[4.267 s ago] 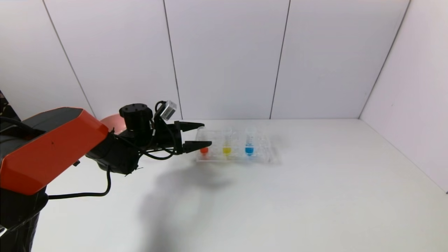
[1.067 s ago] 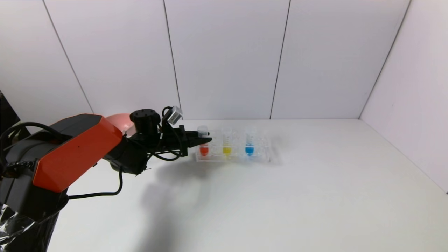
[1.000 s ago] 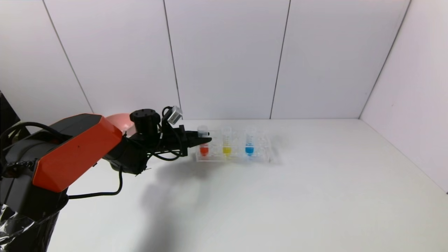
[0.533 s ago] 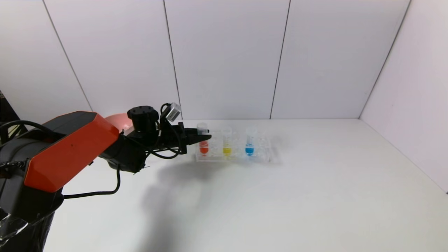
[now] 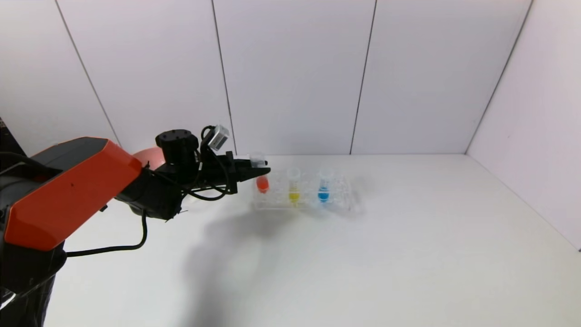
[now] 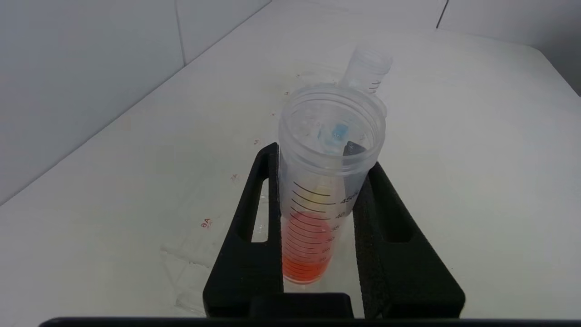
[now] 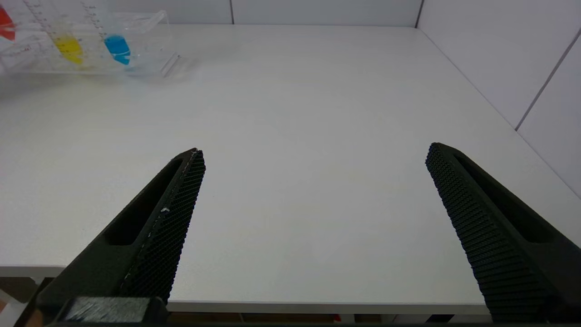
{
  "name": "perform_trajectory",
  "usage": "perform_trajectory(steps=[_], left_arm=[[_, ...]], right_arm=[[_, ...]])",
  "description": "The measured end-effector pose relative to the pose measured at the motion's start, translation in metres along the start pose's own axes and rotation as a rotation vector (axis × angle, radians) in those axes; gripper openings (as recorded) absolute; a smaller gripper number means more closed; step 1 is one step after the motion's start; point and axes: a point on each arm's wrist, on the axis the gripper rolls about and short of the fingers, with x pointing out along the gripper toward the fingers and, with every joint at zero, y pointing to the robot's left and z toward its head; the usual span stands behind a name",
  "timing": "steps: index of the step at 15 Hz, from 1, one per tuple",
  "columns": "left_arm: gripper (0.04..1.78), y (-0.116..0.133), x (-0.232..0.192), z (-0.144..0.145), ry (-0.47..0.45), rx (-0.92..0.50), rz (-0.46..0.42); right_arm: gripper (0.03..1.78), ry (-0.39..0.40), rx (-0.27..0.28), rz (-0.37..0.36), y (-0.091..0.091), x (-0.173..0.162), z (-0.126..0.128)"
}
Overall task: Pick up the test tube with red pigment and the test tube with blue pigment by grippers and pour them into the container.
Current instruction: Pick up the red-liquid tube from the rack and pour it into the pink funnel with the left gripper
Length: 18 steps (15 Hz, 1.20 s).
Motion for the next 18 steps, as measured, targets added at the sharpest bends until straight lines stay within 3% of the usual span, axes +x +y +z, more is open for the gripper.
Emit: perform_trajectory(steps=[11, 15, 18], left_arm=[[0.46, -0.02, -0.015, 0.055, -0.014, 0.017, 0.045], [0.46, -0.034, -0.025, 0.076, -0.013, 0.008, 0.18], [0.46, -0.042, -0.031, 0.084, 0.024, -0.048, 0.346]], right_arm=[[1.77, 0.0, 0.0, 0.0, 0.0, 0.0, 0.0], [1.77, 0.0, 0.0, 0.0, 0.0, 0.0, 0.0], [1.77, 0.0, 0.0, 0.0, 0.0, 0.0, 0.0]])
